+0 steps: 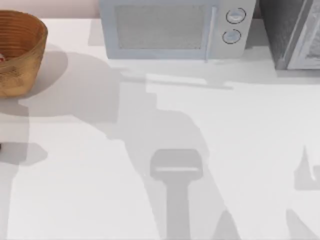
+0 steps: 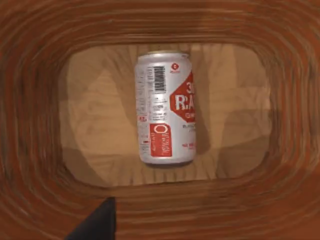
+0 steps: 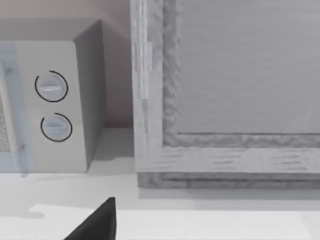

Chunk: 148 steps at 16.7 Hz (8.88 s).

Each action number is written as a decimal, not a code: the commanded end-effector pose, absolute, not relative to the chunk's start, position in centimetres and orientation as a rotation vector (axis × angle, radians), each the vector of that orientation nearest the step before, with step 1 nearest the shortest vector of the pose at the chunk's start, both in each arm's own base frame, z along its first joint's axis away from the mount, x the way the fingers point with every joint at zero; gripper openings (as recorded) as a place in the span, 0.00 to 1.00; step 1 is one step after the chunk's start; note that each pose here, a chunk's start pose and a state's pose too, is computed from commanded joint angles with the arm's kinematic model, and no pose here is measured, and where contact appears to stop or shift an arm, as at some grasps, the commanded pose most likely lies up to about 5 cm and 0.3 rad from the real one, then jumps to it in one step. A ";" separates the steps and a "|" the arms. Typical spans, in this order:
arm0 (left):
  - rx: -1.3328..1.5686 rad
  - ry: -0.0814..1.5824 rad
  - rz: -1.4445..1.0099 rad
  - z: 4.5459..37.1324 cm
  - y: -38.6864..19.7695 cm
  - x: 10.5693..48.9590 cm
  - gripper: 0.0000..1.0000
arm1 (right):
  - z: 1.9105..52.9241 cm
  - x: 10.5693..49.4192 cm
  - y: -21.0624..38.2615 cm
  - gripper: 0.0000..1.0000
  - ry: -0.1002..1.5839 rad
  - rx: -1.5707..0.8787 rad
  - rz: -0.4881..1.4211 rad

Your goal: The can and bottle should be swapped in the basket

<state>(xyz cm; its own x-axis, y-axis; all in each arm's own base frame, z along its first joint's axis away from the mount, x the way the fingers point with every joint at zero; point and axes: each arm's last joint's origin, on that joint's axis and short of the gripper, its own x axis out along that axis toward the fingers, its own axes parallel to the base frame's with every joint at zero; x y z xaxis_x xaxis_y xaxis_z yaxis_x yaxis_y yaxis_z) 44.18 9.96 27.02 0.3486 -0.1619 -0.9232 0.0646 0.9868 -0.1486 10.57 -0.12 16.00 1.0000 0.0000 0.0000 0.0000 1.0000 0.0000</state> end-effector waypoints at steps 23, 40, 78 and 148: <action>-0.200 1.373 -0.186 13.1 11.3 50.4 1.00 | 16.0 10.6 -0.1 1.00 0.000 0.000 0.000; -0.200 1.373 -0.186 12.9 11.2 50.4 0.02 | 16.0 10.6 -0.1 1.00 0.000 0.000 0.000; 0.020 0.062 -0.003 19.2 0.0 10.8 0.00 | 16.0 10.6 -0.1 1.00 0.000 0.000 0.000; 0.012 -0.016 -1.467 5.2 -14.7 38.4 0.00 | 16.0 10.6 -0.1 1.00 0.000 0.000 0.000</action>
